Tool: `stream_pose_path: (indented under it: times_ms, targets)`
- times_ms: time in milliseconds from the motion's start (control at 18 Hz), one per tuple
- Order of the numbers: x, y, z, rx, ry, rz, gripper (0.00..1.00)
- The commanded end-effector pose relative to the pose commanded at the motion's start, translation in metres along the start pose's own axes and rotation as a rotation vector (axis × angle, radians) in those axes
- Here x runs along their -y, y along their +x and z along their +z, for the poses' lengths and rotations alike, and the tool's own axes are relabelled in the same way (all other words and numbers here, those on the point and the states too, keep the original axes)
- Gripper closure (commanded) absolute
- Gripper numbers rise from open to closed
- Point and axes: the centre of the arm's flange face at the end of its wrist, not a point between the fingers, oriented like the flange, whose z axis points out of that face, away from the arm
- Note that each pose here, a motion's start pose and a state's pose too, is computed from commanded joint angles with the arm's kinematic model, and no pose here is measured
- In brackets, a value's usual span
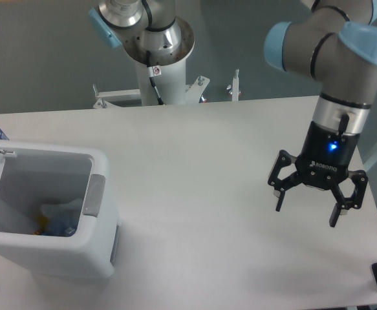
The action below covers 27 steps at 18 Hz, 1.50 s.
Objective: Place the trash in the trash can
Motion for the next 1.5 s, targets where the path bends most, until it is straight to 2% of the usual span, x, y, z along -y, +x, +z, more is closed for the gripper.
stream_pose_path:
  times_ms: [167, 278, 389, 556, 833, 1111, 1500]
  targets:
    - [-0.026, 0.009, 0.021, -0.018, -0.142, 0.095, 0.00]
    - [-0.044, 0.020, 0.034, -0.060, -0.208, 0.152, 0.00]
    - [-0.054, 0.022, 0.037, -0.062, -0.274, 0.216, 0.00]
    - [-0.056, 0.026, 0.042, -0.050, -0.359, 0.238, 0.00]
    - [-0.057, 0.026, 0.046, -0.038, -0.385, 0.241, 0.00]
    - [-0.057, 0.044, 0.055, -0.021, -0.525, 0.299, 0.00]
    - [-0.048, 0.049, 0.056, -0.028, -0.506, 0.311, 0.00]
